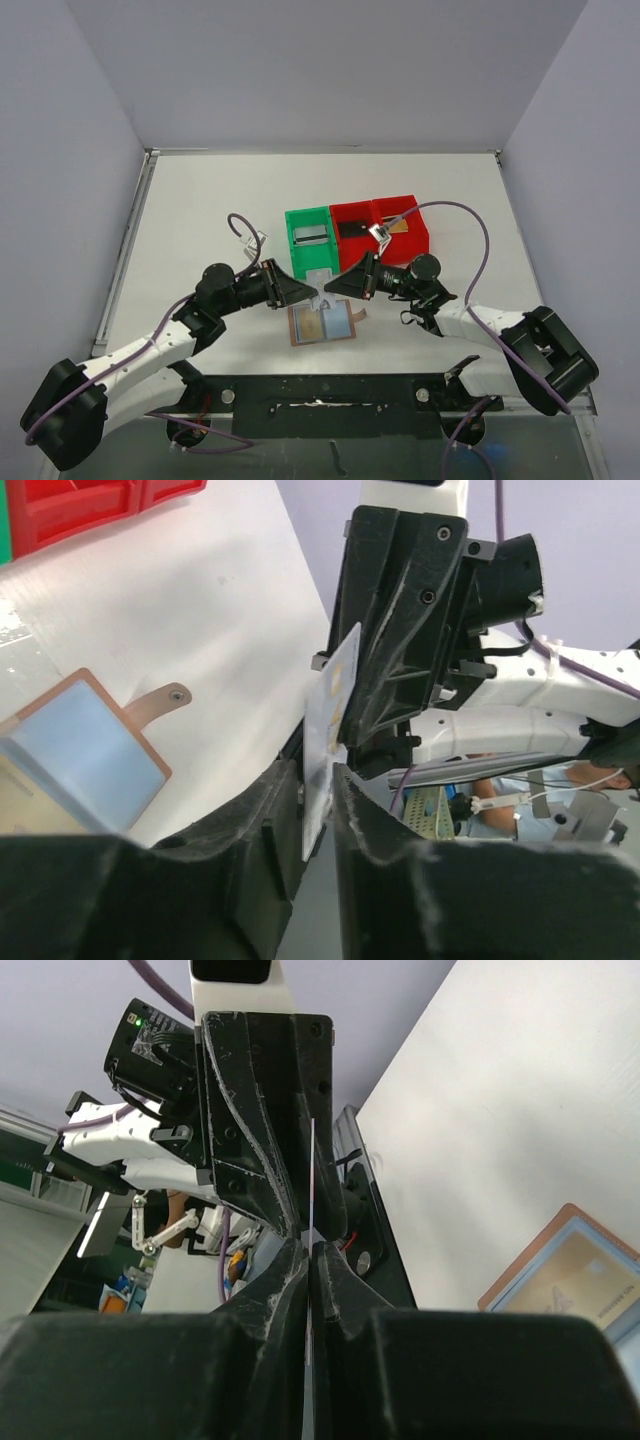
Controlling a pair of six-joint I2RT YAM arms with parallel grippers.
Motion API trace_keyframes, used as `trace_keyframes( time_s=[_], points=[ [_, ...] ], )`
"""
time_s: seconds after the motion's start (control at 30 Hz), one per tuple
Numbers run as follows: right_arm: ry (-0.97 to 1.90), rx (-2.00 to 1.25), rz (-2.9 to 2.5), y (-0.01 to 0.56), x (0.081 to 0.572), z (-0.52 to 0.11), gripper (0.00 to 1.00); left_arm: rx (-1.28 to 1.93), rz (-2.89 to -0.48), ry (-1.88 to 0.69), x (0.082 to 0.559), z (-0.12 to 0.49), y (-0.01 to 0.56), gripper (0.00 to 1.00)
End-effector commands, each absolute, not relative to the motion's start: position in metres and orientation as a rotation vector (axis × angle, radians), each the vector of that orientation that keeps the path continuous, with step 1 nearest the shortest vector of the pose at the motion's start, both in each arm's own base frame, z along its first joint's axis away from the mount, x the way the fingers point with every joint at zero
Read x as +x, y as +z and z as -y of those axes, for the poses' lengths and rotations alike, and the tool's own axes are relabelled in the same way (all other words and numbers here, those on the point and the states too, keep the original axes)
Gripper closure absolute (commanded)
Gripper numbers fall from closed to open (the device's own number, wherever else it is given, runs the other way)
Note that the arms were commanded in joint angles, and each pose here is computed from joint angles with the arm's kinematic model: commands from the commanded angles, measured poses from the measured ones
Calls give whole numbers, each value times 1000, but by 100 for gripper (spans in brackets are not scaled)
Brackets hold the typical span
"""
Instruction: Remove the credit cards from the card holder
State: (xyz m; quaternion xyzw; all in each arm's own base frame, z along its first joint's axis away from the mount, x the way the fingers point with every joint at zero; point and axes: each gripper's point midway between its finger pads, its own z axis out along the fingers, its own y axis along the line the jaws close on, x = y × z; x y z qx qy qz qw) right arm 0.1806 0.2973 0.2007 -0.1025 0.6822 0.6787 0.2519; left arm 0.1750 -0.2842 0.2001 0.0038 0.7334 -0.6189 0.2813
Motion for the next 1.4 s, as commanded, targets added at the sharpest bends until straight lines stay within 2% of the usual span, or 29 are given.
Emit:
trace_keyframes(
  time_s=[0.0, 0.13, 0.27, 0.37, 0.57, 0.73, 0.97, 1.13, 1.37],
  points=[
    [1791, -379, -1766, 224, 184, -299, 100, 56, -1895, -1594, 185, 283, 227, 72],
    [1622, -362, -1827, 220, 199, -291, 100, 0, -1955, -1418, 195, 267, 217, 43],
    [1353, -326, -1912, 209, 224, -278, 100, -84, -2045, -1122, 209, 233, 197, 33],
    [1097, -338, -1958, 199, 244, -265, 100, -121, -2066, -917, 217, 205, 198, 30],
    [644, -563, -1906, 197, 277, -257, 100, -175, -2028, -600, 229, 154, 219, 28],
    [376, -833, -1873, 189, 305, -265, 100, -236, -2069, -403, 234, 122, 208, 26],
    [299, -1091, -1741, 191, 331, -294, 100, -299, -2163, -394, 249, 92, 185, 24],
    [277, -1233, -1693, 187, 345, -312, 100, -311, -2149, -499, 257, 86, 178, 24],
    [241, -1416, -1671, 159, 363, -330, 100, -310, -2116, -489, 263, 79, 179, 24]
  ],
)
